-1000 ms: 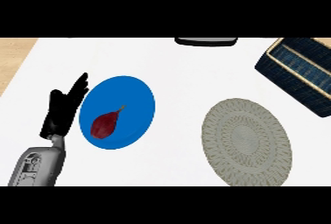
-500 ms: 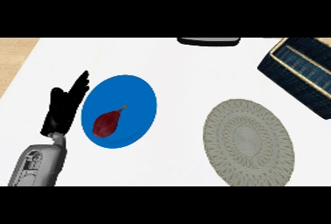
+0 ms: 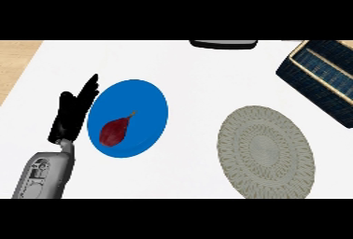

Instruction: Pick the squash from the placemat and place it in the basket

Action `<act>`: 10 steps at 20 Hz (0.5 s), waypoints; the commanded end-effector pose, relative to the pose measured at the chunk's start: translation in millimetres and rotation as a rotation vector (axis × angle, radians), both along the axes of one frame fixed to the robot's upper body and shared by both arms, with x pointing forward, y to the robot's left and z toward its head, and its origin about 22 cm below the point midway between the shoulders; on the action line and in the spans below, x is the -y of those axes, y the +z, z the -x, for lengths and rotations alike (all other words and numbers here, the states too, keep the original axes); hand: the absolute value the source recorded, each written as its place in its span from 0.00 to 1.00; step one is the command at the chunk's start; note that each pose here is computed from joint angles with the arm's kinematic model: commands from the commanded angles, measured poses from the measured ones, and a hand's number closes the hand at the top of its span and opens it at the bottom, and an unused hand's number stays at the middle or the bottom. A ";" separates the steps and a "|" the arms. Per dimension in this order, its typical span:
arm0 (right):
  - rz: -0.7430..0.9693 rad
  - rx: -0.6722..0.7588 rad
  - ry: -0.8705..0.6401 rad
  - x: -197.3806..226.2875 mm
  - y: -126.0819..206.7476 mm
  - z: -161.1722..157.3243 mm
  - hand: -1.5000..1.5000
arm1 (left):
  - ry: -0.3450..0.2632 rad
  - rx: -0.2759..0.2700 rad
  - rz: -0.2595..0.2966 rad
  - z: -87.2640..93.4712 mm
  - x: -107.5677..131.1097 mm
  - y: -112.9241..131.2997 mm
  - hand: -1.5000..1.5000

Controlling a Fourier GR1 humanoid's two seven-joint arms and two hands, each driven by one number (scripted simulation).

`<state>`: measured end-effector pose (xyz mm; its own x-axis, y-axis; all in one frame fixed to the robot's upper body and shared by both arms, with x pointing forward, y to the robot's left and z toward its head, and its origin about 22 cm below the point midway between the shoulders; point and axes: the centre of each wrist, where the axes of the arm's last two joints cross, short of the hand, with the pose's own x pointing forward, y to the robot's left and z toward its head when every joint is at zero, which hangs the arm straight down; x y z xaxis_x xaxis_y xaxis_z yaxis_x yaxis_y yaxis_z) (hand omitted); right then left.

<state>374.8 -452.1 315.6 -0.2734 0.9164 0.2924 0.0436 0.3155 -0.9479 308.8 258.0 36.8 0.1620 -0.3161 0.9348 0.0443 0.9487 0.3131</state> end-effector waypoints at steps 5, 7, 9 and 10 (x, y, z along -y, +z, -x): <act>-0.065 -0.073 0.012 17.2 -48.3 -14.6 1.00 | -0.007 -0.017 0.017 4.5 8.2 -7.4 0.50; -0.092 -0.171 -0.017 13.4 -57.4 -20.1 1.00 | -0.017 -0.003 -0.006 0.1 5.0 3.1 0.50; -0.158 -0.179 -0.021 13.2 -59.5 -22.6 0.00 | -0.007 -0.001 -0.005 -7.1 -5.4 4.5 0.50; -0.196 -0.182 -0.019 19.4 -71.5 -19.4 0.00 | 0.007 -0.004 -0.006 5.9 -7.2 -12.2 0.50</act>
<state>393.1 -466.5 261.5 -0.2168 0.8813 0.4199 -0.0732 0.4142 -0.9072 308.2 262.5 33.6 0.1646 -0.3171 0.9340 0.0497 0.9484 0.3132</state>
